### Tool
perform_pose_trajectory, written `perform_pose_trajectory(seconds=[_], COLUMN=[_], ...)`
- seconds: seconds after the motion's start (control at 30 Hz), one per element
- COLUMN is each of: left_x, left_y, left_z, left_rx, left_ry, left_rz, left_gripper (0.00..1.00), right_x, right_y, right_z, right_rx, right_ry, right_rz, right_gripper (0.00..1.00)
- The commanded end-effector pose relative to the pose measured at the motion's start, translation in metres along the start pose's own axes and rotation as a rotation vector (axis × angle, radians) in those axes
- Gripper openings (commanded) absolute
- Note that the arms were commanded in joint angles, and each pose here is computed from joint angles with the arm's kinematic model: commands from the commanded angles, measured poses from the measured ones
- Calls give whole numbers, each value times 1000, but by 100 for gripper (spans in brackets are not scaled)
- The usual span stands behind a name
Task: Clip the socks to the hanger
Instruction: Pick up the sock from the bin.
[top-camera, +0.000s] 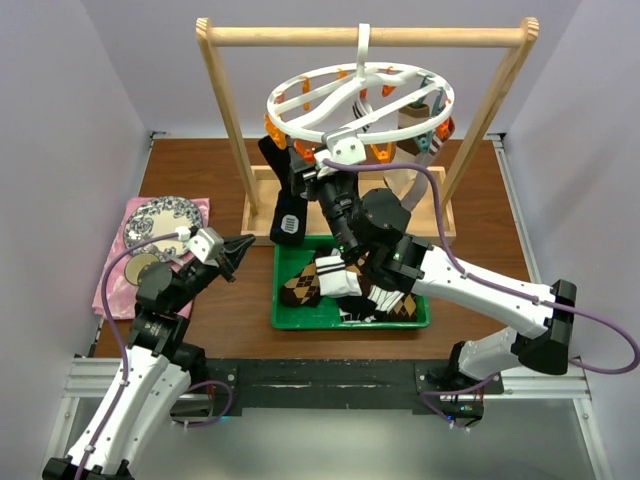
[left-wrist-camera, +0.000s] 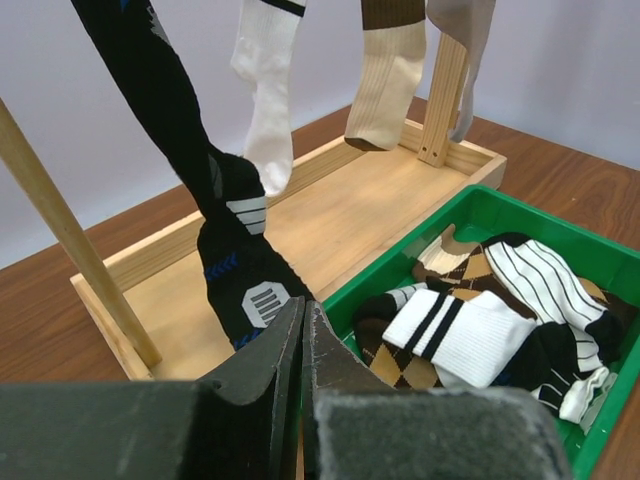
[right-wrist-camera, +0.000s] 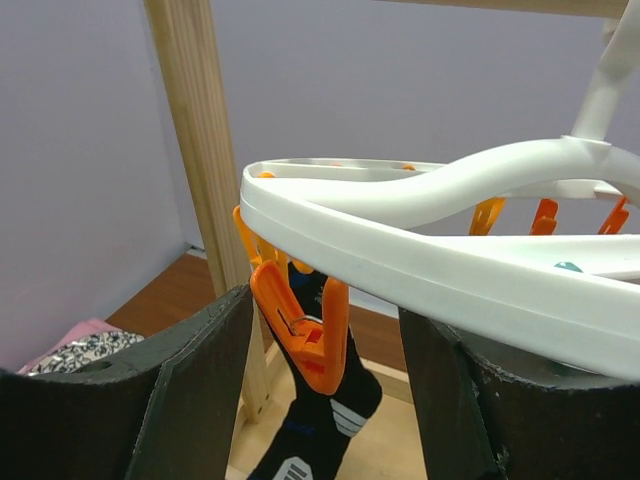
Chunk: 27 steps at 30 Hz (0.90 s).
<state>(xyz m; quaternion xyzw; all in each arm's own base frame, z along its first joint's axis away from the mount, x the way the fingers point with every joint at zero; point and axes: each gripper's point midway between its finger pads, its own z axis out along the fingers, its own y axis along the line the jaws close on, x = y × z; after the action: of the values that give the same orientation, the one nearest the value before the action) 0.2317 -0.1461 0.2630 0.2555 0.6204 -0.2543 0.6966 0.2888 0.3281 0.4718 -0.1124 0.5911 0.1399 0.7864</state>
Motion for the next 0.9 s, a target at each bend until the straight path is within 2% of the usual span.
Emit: perform_pose_trajectory(seconds=[0.0, 0.23, 0.5, 0.7, 0.73, 0.87], left_x=[-8, -2, 3, 13, 16, 26], left_y=[-3, -4, 0, 4, 4, 5], left_z=[0, 0, -1, -2, -3, -2], left_rx=[20, 21, 0, -15, -16, -10], left_ry=[-24, -13, 4, 44, 57, 106], left_rz=[16, 14, 18, 27, 23, 47], left_gripper=[6, 6, 6, 6, 6, 6], right_x=[-23, -27, -30, -33, -39, -44], right_y=[-9, -7, -5, -1, -2, -5], right_z=[2, 3, 0, -4, -5, -7], right_rx=[34, 27, -2, -43, -49, -51], right_ry=[-65, -88, -100, -71, -75, -58], right_rz=[66, 95, 108, 123, 132, 149], right_gripper=[64, 61, 27, 14, 9, 5])
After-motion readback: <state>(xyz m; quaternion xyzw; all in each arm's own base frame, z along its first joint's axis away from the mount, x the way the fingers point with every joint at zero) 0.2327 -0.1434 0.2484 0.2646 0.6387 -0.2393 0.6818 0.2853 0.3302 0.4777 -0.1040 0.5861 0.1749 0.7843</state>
